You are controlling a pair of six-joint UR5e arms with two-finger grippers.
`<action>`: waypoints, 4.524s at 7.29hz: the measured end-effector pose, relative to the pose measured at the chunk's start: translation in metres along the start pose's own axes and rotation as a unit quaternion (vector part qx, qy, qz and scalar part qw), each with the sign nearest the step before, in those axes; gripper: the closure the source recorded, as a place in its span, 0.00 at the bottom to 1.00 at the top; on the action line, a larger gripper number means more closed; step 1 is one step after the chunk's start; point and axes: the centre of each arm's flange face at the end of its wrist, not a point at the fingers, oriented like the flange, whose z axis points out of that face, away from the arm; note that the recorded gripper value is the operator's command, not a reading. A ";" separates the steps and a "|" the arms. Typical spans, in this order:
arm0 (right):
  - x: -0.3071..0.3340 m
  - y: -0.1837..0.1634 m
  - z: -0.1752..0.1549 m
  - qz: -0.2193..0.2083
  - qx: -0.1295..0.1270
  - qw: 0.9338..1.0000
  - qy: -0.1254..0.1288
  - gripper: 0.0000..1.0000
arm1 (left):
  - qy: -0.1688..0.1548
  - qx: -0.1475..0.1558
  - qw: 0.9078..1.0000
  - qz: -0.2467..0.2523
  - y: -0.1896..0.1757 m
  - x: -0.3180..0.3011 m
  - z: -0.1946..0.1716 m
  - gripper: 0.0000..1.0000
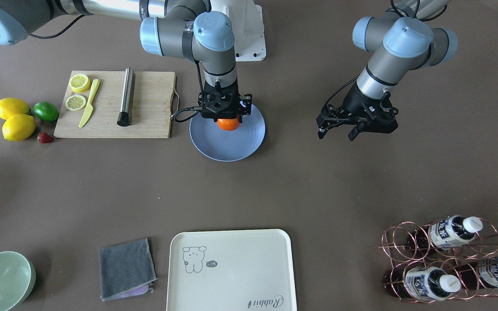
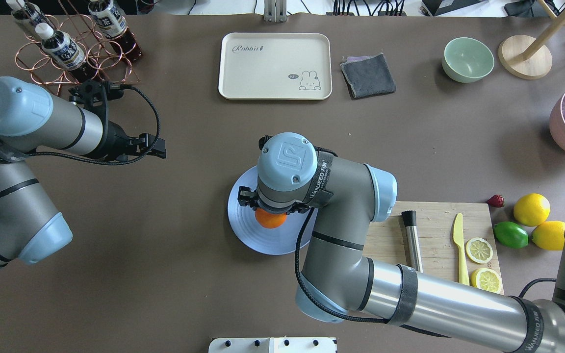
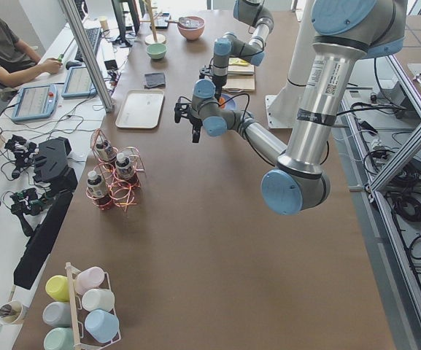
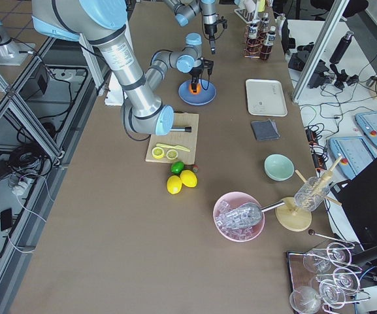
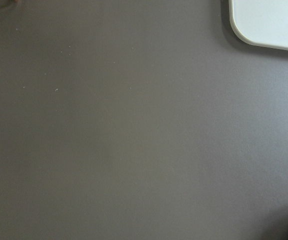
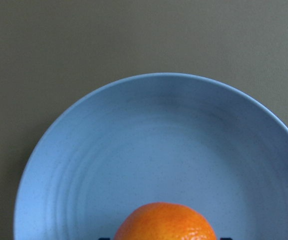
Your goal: Pick orange to plate
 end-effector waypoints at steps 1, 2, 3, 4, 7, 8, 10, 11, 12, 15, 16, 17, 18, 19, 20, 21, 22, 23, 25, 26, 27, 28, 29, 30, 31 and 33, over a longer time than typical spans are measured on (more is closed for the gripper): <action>0.001 -0.002 0.005 -0.001 0.001 1.000 0.001 1.00 | 0.000 0.000 1.000 0.000 0.001 -0.001 -0.002 0.03; 0.001 -0.003 0.008 -0.002 0.001 1.000 0.000 1.00 | 0.000 0.000 1.000 0.001 0.001 -0.001 -0.002 0.03; 0.002 -0.003 0.010 -0.002 0.001 1.000 0.000 0.61 | 0.000 0.000 1.000 0.002 0.001 -0.001 -0.002 0.03; 0.003 -0.003 0.011 -0.002 0.001 1.000 0.000 0.01 | 0.000 0.000 1.000 0.002 0.001 -0.001 -0.002 0.03; 0.004 -0.003 0.009 -0.001 0.002 1.000 -0.005 0.00 | 0.003 0.001 1.000 0.002 0.001 0.002 -0.004 0.03; 0.009 -0.010 -0.006 0.001 0.006 1.000 -0.017 0.00 | 0.005 0.004 1.000 0.002 0.001 0.004 -0.007 0.03; 0.061 -0.060 -0.062 0.020 0.008 0.999 -0.035 0.00 | 0.000 0.006 1.000 0.008 -0.002 -0.012 -0.018 0.03; 0.107 -0.104 -0.092 0.014 0.005 0.999 -0.033 0.00 | -0.010 -0.003 1.000 0.024 -0.008 -0.045 -0.028 0.03; 0.168 -0.145 -0.114 -0.012 0.006 1.000 -0.021 0.00 | -0.027 -0.014 0.998 0.047 -0.020 -0.099 -0.042 0.03; 0.410 -0.231 -0.155 -0.114 -0.006 0.993 0.021 0.00 | -0.054 -0.034 0.996 0.064 -0.047 -0.304 -0.119 0.03; 0.490 -0.241 -0.171 -0.136 -0.014 0.990 0.021 0.00 | -0.060 -0.038 0.996 0.059 -0.043 -0.366 -0.135 0.03; 0.562 -0.238 -0.179 -0.150 -0.023 0.988 0.024 0.00 | -0.069 -0.042 0.996 0.047 -0.036 -0.408 -0.140 0.03; 0.619 -0.227 -0.179 -0.146 -0.034 0.988 0.030 0.00 | -0.079 -0.044 0.995 0.039 -0.034 -0.430 -0.139 0.03; 0.667 -0.215 -0.173 -0.138 -0.047 0.989 0.038 0.00 | -0.083 -0.043 0.995 0.036 -0.034 -0.437 -0.139 0.03; 0.707 -0.208 -0.166 -0.133 -0.060 0.988 0.044 0.00 | -0.083 -0.041 0.995 0.035 -0.032 -0.436 -0.142 0.03; 0.736 -0.207 -0.162 -0.127 -0.066 0.989 0.046 0.00 | -0.083 -0.036 0.995 0.039 -0.030 -0.432 -0.148 0.03; 0.751 -0.207 -0.161 -0.122 -0.068 0.989 0.048 0.00 | -0.082 -0.029 0.995 0.048 -0.030 -0.425 -0.154 0.03; 0.756 -0.208 -0.162 -0.119 -0.067 0.989 0.049 0.00 | -0.081 -0.023 0.995 0.057 -0.030 -0.419 -0.159 0.03; 0.755 -0.211 -0.167 -0.121 -0.062 0.989 0.049 0.00 | -0.093 -0.016 0.994 0.061 -0.031 -0.420 -0.158 0.03; 0.753 -0.210 -0.169 -0.124 -0.060 0.989 0.050 0.00 | -0.096 -0.017 0.993 0.060 -0.032 -0.423 -0.155 0.03; 0.752 -0.211 -0.170 -0.126 -0.058 0.989 0.052 0.00 | -0.095 -0.020 0.993 0.061 -0.035 -0.422 -0.151 0.03; 0.750 -0.212 -0.171 -0.128 -0.057 0.989 0.056 0.00 | -0.094 -0.023 0.993 0.063 -0.047 -0.418 -0.142 0.03; 0.749 -0.213 -0.170 -0.129 -0.058 0.988 0.060 0.00 | -0.092 -0.025 0.993 0.067 -0.060 -0.412 -0.133 0.03; 0.749 -0.212 -0.170 -0.129 -0.057 0.988 0.061 0.00 | -0.089 -0.025 0.993 0.070 -0.067 -0.406 -0.130 0.03; 0.750 -0.212 -0.169 -0.127 -0.059 0.988 0.062 0.00 | -0.088 -0.023 0.993 0.071 -0.069 -0.402 -0.130 0.03; 0.751 -0.212 -0.168 -0.127 -0.060 0.988 0.062 0.00 | -0.086 -0.022 0.993 0.074 -0.070 -0.398 -0.132 0.03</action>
